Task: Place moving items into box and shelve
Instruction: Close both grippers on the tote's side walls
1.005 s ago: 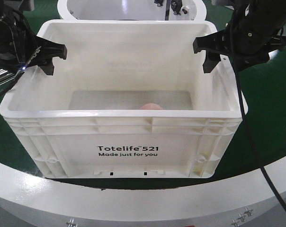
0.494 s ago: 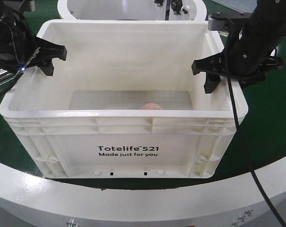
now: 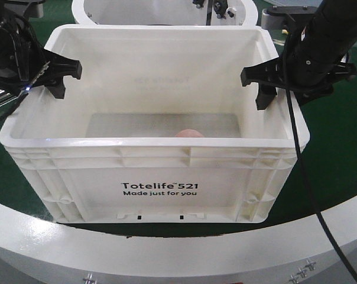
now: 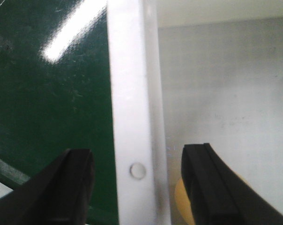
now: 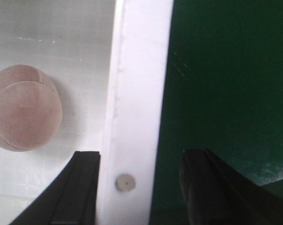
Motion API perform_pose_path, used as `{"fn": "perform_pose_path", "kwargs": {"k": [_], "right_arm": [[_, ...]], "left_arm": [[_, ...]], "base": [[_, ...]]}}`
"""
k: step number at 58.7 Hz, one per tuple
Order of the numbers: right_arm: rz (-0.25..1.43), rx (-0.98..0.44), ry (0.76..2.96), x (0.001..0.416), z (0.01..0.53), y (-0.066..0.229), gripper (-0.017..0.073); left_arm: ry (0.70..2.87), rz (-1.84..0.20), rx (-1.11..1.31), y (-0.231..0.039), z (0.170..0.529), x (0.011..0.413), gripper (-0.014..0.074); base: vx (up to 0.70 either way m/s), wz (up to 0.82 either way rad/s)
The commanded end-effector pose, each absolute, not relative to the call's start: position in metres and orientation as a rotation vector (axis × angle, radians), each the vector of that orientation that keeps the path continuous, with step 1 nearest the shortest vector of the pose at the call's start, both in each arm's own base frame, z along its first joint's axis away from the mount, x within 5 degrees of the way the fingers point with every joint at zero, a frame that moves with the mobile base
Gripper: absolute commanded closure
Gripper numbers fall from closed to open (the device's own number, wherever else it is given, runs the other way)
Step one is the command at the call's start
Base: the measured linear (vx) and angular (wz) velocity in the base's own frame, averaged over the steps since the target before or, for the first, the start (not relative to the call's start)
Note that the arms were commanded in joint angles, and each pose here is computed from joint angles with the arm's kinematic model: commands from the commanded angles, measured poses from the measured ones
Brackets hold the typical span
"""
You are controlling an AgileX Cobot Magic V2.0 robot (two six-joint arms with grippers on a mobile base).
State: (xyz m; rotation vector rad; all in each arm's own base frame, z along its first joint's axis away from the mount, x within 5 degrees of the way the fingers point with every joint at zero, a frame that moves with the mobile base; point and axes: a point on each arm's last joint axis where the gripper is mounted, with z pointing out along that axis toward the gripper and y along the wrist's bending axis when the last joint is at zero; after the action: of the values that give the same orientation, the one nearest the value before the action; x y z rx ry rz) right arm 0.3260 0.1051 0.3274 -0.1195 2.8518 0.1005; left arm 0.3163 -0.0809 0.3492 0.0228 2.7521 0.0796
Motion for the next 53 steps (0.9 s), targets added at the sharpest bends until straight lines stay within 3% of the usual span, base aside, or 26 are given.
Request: {"fn": "perform_pose_path", "kwargs": {"k": [1,20,37,53], "right_arm": [[0.106,-0.118,2.806,0.318,0.350,0.100,0.0136],[0.109,-0.118,2.809,0.318,0.350,0.100,0.0136],[0.140,-0.114,2.814,0.317,0.350,0.102,0.0136],[0.138,-0.114,2.812,0.317,0.350,0.102,0.0141]], "left_arm": [[2.680,0.046,0.020,-0.081,0.370,0.310,0.0082],[2.668,0.018,0.021,-0.083,0.369,0.311,0.0082],[2.704,0.030,0.040,-0.083,0.340,0.312,0.0082],[2.640,-0.003,0.028,-0.083,0.349,0.310,0.0104]], "base": [[0.00,0.00],[0.00,0.00],[0.00,0.00],[0.00,0.00]]}}
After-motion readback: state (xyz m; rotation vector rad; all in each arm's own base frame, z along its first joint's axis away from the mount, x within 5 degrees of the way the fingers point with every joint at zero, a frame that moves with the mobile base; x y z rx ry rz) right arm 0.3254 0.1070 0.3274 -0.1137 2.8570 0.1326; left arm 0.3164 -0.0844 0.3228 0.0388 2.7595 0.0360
